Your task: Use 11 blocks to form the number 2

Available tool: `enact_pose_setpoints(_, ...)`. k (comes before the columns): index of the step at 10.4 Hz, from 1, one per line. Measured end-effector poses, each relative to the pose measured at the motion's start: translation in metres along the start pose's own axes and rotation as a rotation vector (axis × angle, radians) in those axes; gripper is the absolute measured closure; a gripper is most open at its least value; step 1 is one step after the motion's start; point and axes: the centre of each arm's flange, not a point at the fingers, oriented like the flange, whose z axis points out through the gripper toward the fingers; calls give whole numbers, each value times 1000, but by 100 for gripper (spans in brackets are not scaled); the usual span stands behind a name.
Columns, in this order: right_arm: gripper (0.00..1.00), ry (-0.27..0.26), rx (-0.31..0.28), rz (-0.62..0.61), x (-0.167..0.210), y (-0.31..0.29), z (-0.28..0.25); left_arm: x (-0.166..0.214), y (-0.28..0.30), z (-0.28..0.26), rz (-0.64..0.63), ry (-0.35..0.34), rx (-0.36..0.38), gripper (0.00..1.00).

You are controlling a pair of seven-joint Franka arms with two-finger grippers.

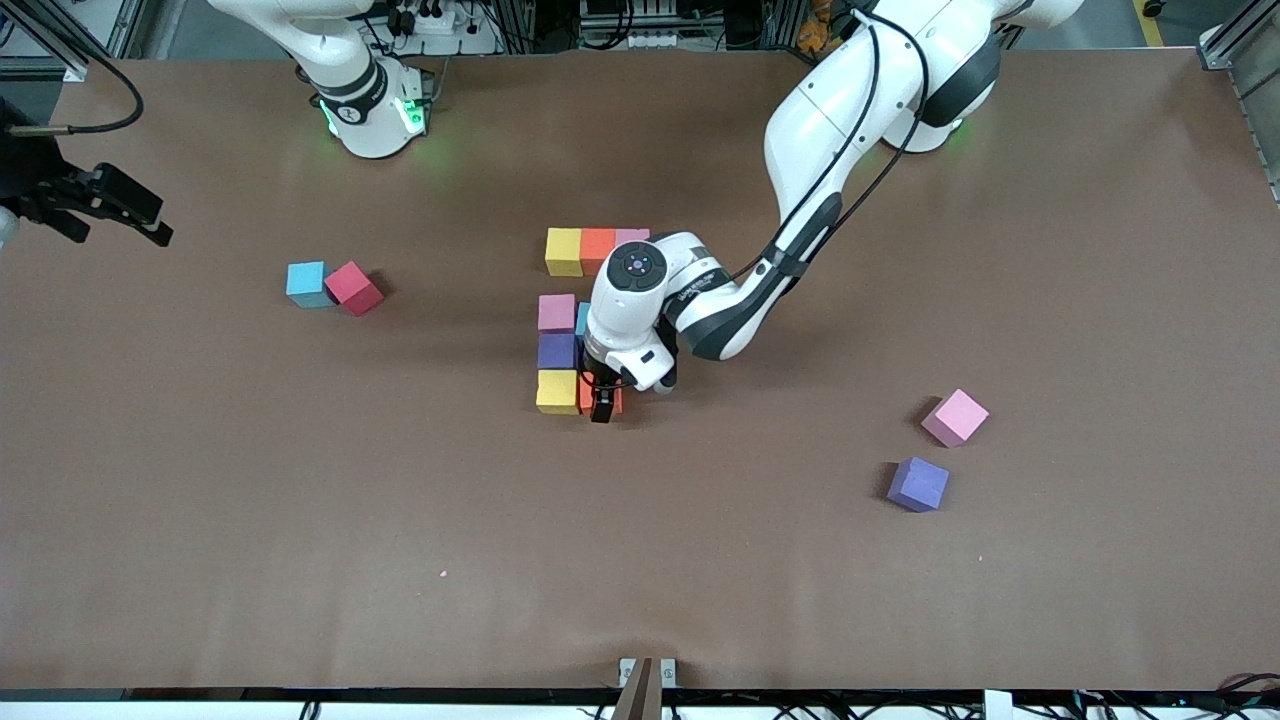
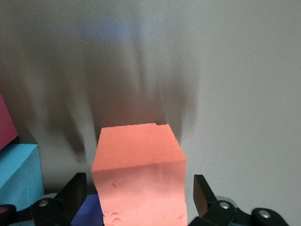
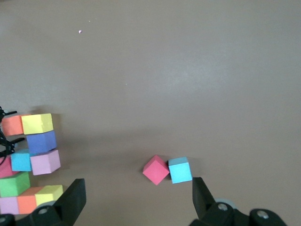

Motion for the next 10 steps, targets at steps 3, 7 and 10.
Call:
enact_pose_setpoints(3,0,50,6,-1,-3,-41,-16,-13,-7,-7,16,-13,-5,0)
enact_pose_setpoints(7,0,66,11,-12,22,-52,-27,-17,-3,-23,19,-4,-9,0)
enact_pose_setpoints(10,0,43,9,-1,42,-49,-13,-5,16,-44,-5,37,-6,0)
